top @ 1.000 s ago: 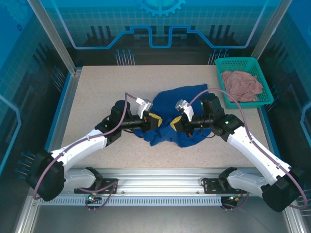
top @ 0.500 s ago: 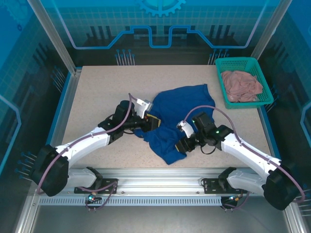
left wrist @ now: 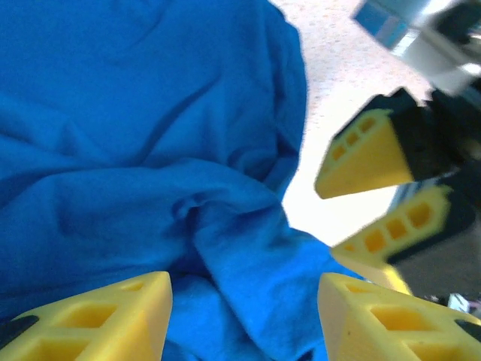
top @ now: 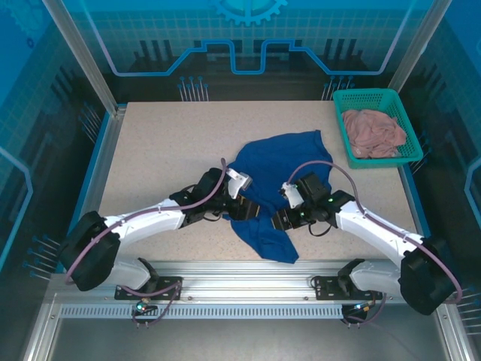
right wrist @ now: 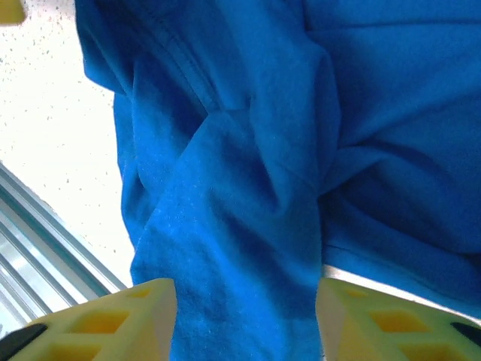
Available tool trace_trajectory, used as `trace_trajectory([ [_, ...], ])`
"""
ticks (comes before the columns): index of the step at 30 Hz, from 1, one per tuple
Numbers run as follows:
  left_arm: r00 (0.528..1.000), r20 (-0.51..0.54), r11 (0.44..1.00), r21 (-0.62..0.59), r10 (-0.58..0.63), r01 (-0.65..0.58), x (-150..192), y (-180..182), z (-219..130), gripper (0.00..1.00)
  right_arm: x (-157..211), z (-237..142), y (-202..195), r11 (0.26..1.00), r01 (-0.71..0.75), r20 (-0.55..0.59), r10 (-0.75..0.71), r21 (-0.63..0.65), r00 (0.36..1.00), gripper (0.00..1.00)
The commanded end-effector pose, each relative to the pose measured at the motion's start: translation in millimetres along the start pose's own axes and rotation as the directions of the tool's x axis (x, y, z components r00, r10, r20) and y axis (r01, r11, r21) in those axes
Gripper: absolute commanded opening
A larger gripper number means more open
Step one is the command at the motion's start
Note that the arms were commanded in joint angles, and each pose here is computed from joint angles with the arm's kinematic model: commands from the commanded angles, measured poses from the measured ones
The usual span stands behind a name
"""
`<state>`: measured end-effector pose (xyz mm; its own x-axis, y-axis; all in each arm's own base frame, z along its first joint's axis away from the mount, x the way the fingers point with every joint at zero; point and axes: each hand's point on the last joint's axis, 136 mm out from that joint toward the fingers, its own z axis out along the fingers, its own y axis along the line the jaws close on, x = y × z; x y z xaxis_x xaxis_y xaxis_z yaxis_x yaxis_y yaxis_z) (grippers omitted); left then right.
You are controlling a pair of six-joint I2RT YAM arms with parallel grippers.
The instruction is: Fold the inside-out t-shirt
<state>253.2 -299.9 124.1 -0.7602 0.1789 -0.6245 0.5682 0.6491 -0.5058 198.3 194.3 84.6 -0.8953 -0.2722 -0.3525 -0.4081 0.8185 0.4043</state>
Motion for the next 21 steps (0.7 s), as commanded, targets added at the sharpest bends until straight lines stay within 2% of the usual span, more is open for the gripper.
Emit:
trace_trajectory([
  [1,0.997,-0.007,0.986,-0.153,-0.072,0.07,8.8,33.9,2.4,0.56,5.6,12.7,-2.4,0.999,-0.039,-0.029,0.039,0.011,0.999,0.57],
  [3,0.996,0.006,0.985,-0.154,-0.083,0.083,6.0,35.3,1.0,0.56,-1.4,24.1,-3.2,0.999,-0.048,-0.031,0.048,0.013,0.998,0.58],
  [5,0.997,0.0,0.986,-0.145,-0.083,0.082,7.2,34.1,1.3,0.56,-13.0,35.3,-4.4,0.999,-0.049,-0.025,0.049,0.015,0.998,0.53],
  [9,0.994,-0.031,0.976,-0.196,-0.101,0.093,18.5,44.9,2.5,0.57,-56.7,45.3,1.9,0.999,-0.039,0.069,0.041,-0.024,0.997,0.23],
  [12,0.989,-0.029,0.933,-0.337,-0.145,0.127,23.4,75.0,3.0,0.6,-88.9,49.3,-5.4,0.997,-0.065,0.125,0.068,-0.03,0.99,0.13],
  [14,0.977,-0.023,0.892,-0.412,-0.213,0.185,26.1,101.9,5.9,0.61,-109.5,50.5,-14.5,0.997,-0.078,0.156,0.081,-0.021,0.985,0.1],
  [17,0.947,0.028,0.837,-0.46,-0.32,0.296,19.0,141.4,12.5,0.6,-134.2,52.5,-28.6,0.993,-0.11,0.187,0.116,-0.04,0.976,0.1],
  [21,0.939,0.091,0.802,-0.498,-0.331,0.33,-11.2,178.1,24.1,0.6,-151.9,53.2,-39.0,0.987,-0.137,0.186,0.15,-0.081,0.971,0.14],
])
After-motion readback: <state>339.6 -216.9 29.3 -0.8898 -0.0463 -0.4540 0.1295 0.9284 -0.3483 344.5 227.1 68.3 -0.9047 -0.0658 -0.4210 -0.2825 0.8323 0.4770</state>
